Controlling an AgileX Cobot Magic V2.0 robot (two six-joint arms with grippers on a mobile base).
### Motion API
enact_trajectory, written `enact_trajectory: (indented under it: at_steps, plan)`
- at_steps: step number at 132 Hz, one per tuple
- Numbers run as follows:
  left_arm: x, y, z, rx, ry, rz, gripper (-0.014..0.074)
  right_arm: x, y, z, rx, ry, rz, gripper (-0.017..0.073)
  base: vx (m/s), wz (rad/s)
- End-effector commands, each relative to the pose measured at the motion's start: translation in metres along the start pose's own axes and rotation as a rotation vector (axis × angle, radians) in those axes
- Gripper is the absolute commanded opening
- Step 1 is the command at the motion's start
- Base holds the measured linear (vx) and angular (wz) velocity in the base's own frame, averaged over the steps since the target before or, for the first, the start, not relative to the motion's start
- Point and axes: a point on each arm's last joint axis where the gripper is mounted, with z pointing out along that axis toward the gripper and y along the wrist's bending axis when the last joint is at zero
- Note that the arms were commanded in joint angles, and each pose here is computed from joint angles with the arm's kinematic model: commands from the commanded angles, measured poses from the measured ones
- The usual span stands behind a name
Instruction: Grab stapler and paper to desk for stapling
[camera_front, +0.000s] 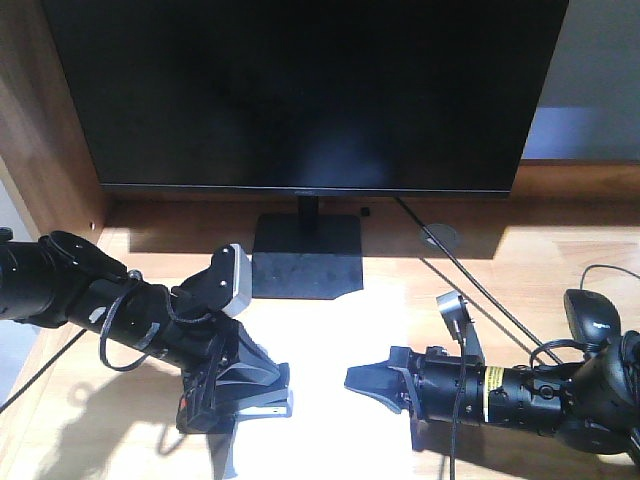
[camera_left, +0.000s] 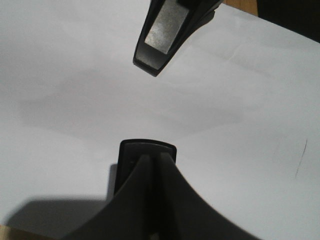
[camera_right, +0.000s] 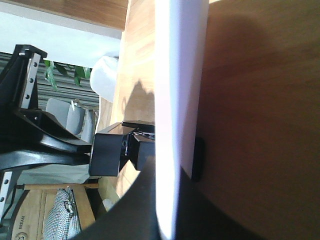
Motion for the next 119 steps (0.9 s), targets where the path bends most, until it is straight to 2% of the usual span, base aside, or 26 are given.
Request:
enact_trajectory:
  at_steps: [1,31,47,63,96,119]
  plan:
    - [-0.019,-0.003,-0.011,-0.004,-0.074,0.013,-0.0006,-0.007,0.020,-0.002,-0.122,-0.033,-0.054,-0.0002,0.00,0.00]
    - [-0.019,-0.003,-0.011,-0.013,-0.072,0.012,-0.0006,-0.007,0.020,-0.002,-0.122,-0.033,-0.054,-0.0002,0.00,0.00]
    - [-0.017,0.001,-0.009,-0.040,-0.057,0.032,-0.0006,-0.007,0.020,-0.002,-0.123,-0.033,-0.054,-0.0002,0.00,0.00]
    - [-0.010,0.002,-0.002,-0.011,-0.049,0.039,-0.0006,-0.007,0.020,-0.002,-0.127,-0.033,-0.054,-0.0002,0.00,0.00]
    - [0.014,0.008,0.019,0.055,0.002,-0.016,-0.0006,-0.008,0.022,-0.002,-0.151,-0.040,-0.053,-0.0002,0.00,0.00]
    - [0.026,0.009,0.026,0.082,0.067,0.003,-0.0006,-0.008,0.022,-0.002,-0.151,-0.040,-0.053,-0.0002,0.00,0.00]
